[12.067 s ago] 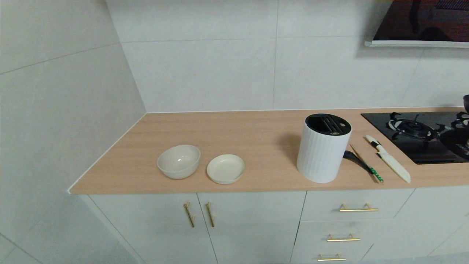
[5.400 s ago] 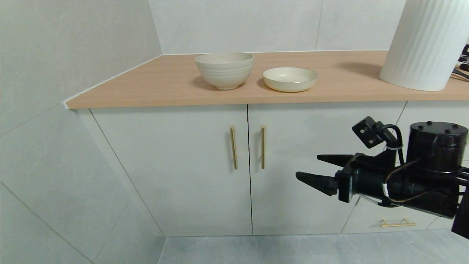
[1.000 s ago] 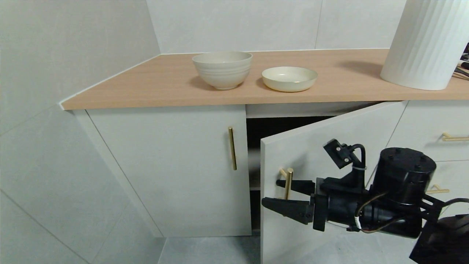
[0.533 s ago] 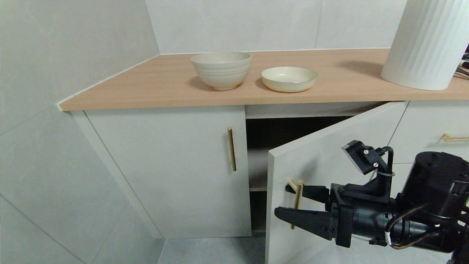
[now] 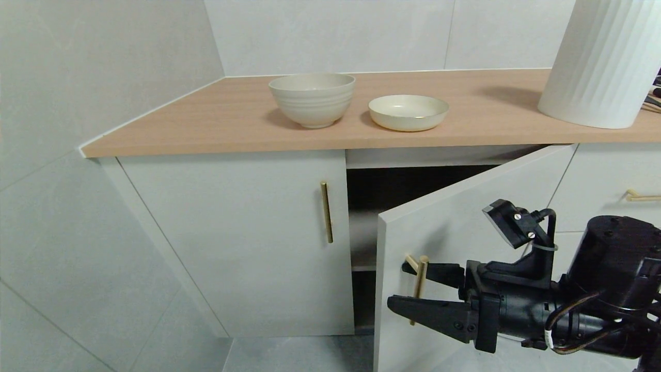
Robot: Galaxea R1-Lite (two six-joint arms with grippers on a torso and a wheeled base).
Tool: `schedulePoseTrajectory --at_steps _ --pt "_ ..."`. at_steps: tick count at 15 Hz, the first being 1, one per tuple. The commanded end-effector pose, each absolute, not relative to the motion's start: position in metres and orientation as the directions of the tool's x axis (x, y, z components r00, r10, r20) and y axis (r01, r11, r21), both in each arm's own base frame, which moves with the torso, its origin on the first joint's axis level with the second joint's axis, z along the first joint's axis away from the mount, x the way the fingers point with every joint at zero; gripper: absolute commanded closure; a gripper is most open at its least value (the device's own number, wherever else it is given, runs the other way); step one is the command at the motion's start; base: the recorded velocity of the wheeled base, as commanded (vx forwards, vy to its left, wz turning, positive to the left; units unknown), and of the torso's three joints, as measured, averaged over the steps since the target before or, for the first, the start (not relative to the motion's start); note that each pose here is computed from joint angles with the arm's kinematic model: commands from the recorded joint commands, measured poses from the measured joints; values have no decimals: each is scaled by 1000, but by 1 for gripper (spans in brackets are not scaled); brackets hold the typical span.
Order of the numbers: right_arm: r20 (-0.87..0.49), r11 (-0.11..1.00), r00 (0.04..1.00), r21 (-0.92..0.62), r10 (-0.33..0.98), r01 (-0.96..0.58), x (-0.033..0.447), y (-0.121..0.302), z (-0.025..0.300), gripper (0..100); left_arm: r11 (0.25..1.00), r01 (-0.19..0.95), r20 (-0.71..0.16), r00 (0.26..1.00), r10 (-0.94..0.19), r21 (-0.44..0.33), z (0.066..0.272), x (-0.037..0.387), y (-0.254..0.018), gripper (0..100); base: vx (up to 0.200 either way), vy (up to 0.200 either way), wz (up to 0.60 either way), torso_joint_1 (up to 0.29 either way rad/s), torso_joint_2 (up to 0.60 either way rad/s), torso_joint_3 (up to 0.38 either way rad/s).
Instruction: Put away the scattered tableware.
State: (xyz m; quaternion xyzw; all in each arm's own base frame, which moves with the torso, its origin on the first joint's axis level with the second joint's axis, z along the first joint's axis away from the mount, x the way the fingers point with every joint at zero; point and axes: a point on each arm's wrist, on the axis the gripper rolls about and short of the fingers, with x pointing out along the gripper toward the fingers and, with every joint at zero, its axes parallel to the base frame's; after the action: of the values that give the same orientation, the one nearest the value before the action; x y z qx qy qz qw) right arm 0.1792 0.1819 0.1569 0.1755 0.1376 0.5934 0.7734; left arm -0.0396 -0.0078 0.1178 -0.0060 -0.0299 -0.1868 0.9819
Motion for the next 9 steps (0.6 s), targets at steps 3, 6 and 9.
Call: schedulePoseTrajectory --at_steps 3,6,9 --pt "-12 239 261 437 965 -867 181 183 155 0 770 627 -118 761 -638 -119 196 -10 -14 0 0 0 0 0 0 0" --pt "-8 240 262 431 965 -870 180 183 156 0 655 718 -197 625 -755 -235 232 49 -18 0 0 0 0 0 0 0" --pt "-12 245 262 399 965 -884 180 183 155 0 553 765 -274 482 -832 -331 229 107 -35 0 0 0 0 0 0 0"
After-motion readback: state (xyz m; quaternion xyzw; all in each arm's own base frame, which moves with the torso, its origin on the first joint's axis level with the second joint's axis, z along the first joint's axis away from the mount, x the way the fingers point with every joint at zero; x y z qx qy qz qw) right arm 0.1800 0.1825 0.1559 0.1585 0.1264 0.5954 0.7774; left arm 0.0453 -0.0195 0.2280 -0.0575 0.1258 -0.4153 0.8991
